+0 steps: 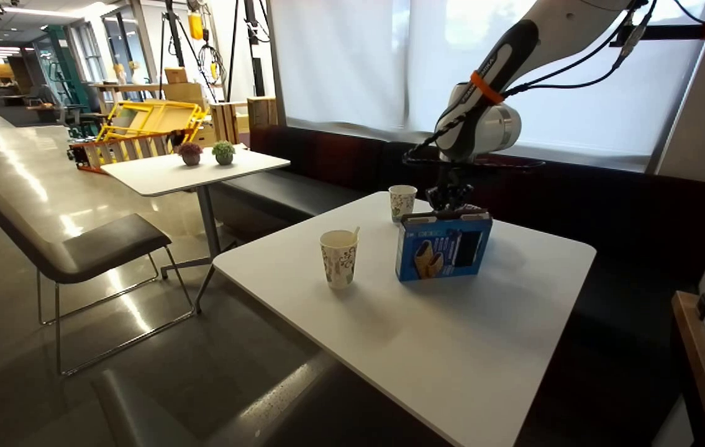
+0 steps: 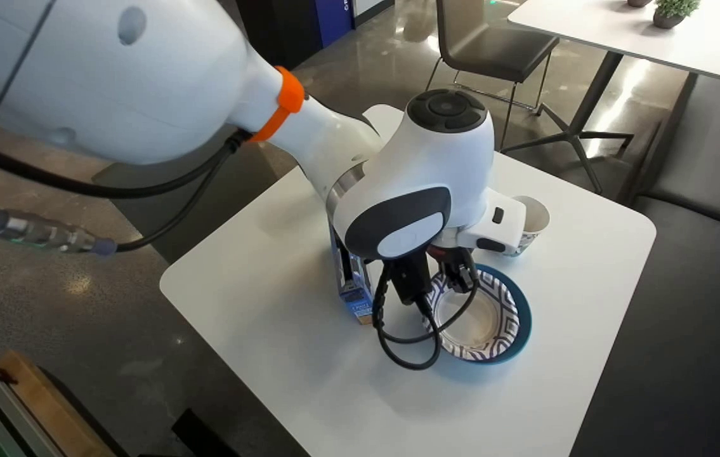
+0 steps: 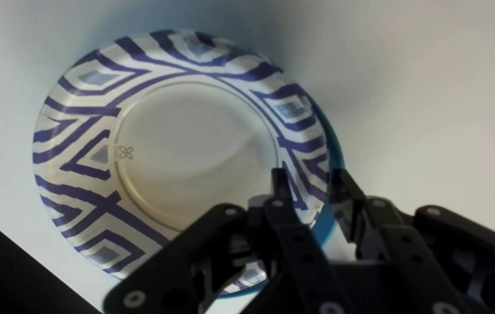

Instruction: Remove the plate from the top of the blue bowl and place it on the table

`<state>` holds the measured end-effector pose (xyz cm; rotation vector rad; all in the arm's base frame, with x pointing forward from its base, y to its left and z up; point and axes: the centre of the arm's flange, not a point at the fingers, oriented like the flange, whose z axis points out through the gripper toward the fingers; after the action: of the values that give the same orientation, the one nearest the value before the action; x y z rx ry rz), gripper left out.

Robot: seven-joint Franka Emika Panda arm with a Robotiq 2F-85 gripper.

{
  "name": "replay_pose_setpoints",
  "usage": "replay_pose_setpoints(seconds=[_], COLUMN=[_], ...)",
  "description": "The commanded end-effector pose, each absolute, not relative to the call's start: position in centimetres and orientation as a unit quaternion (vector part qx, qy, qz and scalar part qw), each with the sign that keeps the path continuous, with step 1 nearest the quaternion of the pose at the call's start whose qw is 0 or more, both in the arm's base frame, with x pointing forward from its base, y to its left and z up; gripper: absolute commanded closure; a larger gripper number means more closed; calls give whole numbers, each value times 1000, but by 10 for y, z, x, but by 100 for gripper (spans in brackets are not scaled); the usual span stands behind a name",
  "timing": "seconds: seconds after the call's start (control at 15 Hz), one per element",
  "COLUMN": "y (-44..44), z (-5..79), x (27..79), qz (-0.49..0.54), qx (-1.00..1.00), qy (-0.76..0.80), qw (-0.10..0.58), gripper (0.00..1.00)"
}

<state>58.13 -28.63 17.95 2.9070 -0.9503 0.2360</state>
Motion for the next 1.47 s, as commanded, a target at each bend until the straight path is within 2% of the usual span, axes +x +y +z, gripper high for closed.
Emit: replay_pose_setpoints(seconds=[0.0,1.4], y=[-284,-305], z=[175,152], x=[585,576], qz=[90,75], qx=[951,950], qy=[-292,-296], qw=[38,69], gripper=[68,67])
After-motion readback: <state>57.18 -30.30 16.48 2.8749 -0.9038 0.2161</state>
